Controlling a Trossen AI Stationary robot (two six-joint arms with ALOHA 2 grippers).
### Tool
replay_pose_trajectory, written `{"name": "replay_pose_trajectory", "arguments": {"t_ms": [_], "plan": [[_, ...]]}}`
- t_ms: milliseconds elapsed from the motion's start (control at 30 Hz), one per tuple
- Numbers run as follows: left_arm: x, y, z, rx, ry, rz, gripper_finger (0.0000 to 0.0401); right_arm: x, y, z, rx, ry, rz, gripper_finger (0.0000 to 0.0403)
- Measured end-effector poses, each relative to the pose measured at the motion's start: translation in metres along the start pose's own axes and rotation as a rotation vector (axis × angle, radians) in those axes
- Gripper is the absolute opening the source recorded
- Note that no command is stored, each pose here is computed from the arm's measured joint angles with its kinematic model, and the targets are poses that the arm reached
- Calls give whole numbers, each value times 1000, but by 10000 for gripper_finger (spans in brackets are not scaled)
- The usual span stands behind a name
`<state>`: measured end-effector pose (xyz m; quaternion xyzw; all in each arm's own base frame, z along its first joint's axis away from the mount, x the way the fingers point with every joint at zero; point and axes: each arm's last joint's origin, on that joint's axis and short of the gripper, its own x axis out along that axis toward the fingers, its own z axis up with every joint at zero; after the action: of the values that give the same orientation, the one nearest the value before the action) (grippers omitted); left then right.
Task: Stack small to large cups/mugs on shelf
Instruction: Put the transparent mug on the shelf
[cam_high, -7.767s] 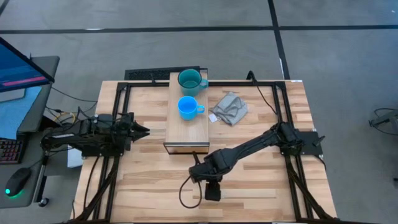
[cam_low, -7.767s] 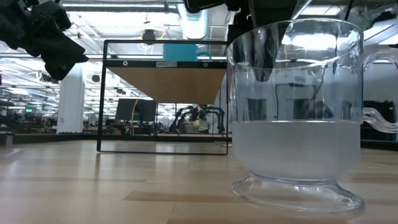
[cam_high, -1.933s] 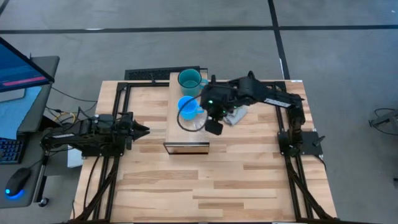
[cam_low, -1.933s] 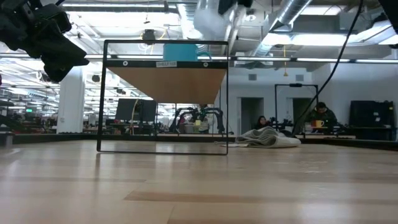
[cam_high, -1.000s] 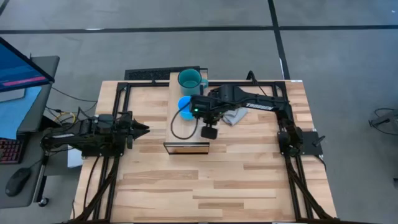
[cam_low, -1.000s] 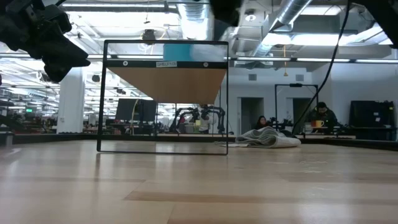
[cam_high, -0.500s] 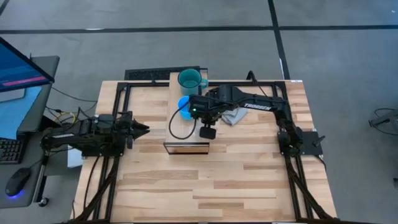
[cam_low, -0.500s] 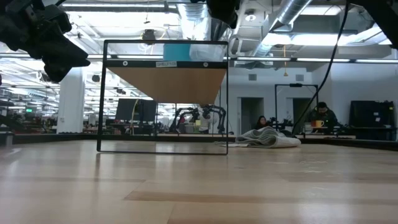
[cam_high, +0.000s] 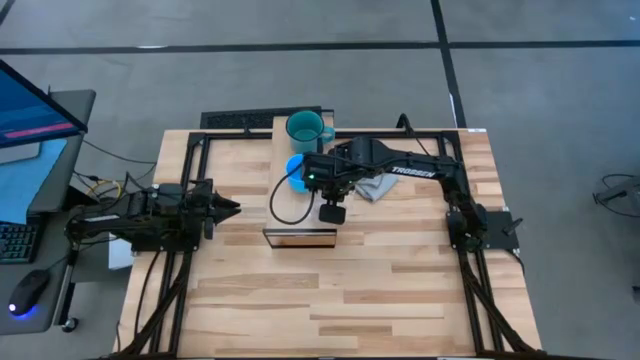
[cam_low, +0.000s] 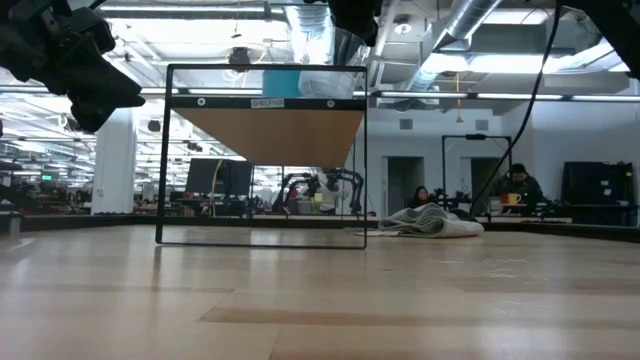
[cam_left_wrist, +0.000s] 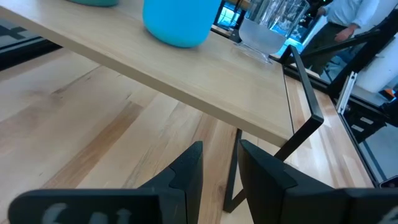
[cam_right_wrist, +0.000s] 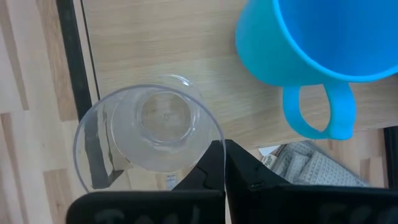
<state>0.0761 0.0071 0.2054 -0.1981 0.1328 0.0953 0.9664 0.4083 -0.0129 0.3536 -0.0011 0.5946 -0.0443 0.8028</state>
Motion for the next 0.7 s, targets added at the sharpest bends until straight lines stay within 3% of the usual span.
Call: {"name": "replay_pose_trajectory", "arguments": {"t_ms": [700], "plan": [[0,0,0,-1,1,-4,90,1,0,4,2,-34,-11,66]]}}
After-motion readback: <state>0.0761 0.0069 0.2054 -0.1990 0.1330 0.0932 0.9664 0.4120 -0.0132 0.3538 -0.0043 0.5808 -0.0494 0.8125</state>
